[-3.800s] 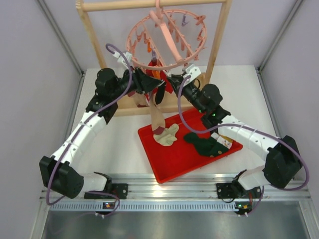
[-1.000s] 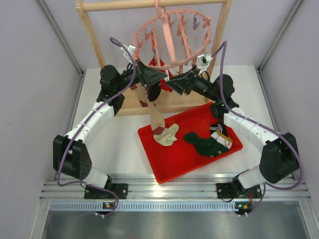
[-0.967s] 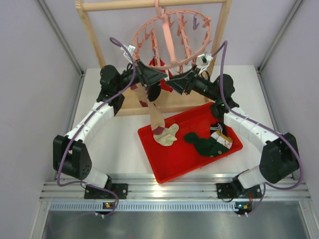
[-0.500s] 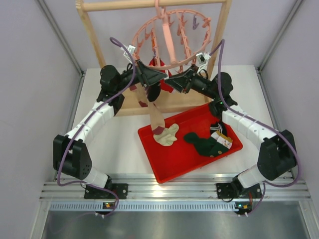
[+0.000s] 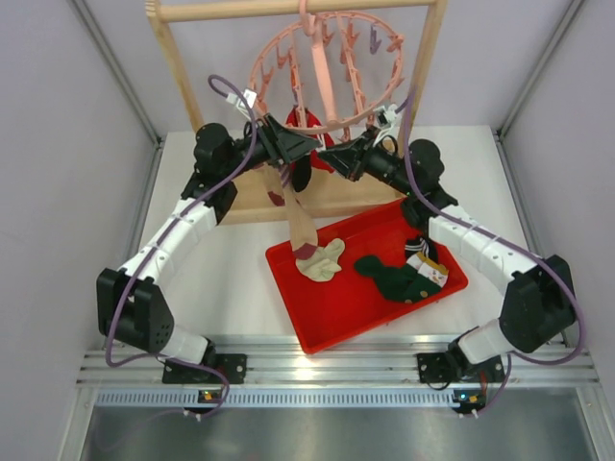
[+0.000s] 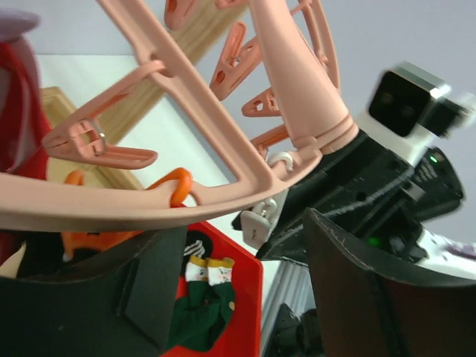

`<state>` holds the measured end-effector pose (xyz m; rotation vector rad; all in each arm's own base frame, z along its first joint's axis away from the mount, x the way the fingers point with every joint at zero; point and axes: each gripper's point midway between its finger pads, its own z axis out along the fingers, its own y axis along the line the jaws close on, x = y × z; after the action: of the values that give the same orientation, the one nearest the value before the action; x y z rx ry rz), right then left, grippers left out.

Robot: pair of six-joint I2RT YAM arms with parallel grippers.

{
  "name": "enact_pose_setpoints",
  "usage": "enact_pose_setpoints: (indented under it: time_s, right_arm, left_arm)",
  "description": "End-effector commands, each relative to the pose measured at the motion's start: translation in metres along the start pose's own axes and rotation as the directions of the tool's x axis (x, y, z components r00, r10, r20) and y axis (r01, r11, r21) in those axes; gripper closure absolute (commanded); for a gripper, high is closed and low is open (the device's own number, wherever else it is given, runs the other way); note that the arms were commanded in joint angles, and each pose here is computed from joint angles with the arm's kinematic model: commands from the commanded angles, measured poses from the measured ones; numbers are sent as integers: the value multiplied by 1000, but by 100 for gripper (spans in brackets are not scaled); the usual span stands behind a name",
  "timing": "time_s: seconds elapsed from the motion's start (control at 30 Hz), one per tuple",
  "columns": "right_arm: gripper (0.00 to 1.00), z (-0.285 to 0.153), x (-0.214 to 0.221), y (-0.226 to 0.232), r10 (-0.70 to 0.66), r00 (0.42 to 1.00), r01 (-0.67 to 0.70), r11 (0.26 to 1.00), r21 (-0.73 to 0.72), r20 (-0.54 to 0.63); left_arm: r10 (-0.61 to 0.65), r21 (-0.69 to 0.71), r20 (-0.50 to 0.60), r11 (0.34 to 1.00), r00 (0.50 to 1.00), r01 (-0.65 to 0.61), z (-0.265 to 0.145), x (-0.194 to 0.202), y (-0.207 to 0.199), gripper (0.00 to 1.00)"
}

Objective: Clip the socks to the hanger
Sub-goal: Open the clamp at the hanger.

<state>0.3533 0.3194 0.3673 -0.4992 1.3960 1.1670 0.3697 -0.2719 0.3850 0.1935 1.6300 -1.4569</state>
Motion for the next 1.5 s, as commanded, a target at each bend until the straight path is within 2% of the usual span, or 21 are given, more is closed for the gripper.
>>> enact_pose_setpoints:
  time_s: [0.0,0.2,0.3,0.6,0.87,1.03,1.27,1.4,1.47]
  right_arm:
    - [100,-1,-36,16,-205,975,198,976,87,88]
    - [100,5,-32,20,-353,931,332,924,192,92]
    - [100,7,-30,20,-410,909,383,893,236,78]
    - [100,10,-20,21,-508,861,483,833,269,27]
    - [100,10,-13,14,-635,770,613,710,346,-63]
    - [100,13,-9,16,-647,759,629,699,340,-71]
    - [100,16,-7,16,-657,749,643,690,332,-87]
    - [100,19,-6,17,-665,740,655,681,327,-98]
    - [100,20,-4,19,-676,730,668,671,320,-105]
  left_arm:
    - [114,-92,121,990,986,-103,-13,-36,-23,31]
    - [181,-191,140,970,973,-153,-13,-39,-21,33]
    - [173,-256,129,957,976,-136,-11,-38,-15,34]
    - [136,-218,122,970,983,-107,-13,-29,-21,35]
    - [134,-251,136,963,982,-96,-9,-33,-17,37]
    - [129,-232,128,968,983,-96,-3,-32,-19,36]
    - [113,-205,136,975,984,-83,2,-33,-21,44]
    - [103,-218,138,973,985,-71,4,-33,-17,41]
    - [103,-222,142,973,985,-69,4,-34,-17,44]
